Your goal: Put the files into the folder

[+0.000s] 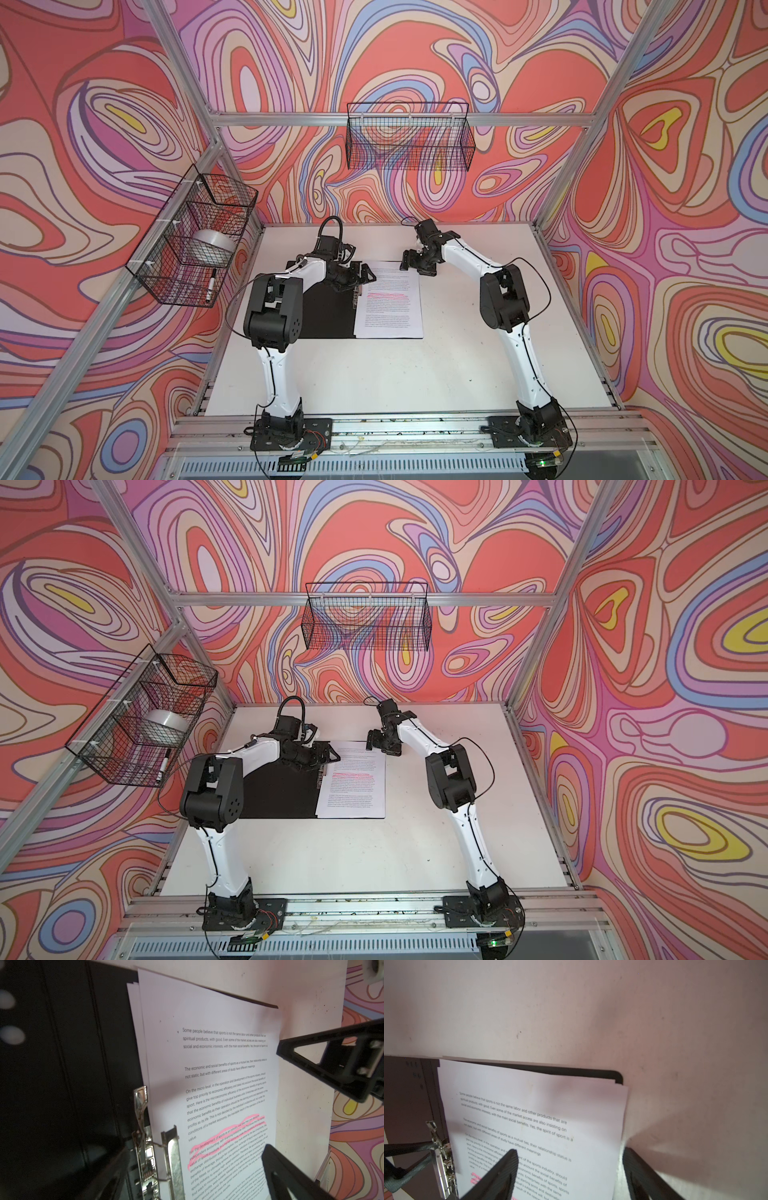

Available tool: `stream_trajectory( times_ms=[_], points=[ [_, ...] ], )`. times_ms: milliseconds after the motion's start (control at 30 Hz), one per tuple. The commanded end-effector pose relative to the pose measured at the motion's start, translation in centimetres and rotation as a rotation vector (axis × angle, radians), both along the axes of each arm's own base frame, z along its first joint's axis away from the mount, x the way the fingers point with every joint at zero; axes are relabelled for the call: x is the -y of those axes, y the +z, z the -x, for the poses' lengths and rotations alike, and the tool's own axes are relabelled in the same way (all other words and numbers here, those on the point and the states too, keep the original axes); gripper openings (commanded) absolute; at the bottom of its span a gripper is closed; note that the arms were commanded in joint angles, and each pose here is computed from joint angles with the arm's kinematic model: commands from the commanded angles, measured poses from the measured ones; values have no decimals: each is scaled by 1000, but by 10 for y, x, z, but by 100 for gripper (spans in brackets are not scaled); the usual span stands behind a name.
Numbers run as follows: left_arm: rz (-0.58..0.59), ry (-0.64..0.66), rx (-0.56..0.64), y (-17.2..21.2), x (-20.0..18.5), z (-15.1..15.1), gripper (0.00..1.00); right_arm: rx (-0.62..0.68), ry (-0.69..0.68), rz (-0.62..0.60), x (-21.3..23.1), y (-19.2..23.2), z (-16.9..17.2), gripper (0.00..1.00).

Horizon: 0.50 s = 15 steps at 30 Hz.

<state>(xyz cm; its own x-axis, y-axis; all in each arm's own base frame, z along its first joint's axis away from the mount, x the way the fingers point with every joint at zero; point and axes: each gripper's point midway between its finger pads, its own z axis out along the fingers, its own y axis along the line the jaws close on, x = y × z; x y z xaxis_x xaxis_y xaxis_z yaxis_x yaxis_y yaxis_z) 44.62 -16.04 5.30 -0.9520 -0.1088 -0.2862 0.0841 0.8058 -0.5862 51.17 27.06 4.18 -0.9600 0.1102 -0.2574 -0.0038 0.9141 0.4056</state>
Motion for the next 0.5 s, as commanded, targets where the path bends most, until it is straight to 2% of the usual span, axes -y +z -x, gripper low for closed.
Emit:
stream_trajectory(
  times_ms=[0, 467],
  points=[
    [12, 9, -16, -5, -1, -5, 100, -26, 18, -4, -4, -10, 3, 83],
    [26, 17, -35, -9, 0, -8, 100, -20, 46, -25, -13, -6, 2, 84]
  ],
)
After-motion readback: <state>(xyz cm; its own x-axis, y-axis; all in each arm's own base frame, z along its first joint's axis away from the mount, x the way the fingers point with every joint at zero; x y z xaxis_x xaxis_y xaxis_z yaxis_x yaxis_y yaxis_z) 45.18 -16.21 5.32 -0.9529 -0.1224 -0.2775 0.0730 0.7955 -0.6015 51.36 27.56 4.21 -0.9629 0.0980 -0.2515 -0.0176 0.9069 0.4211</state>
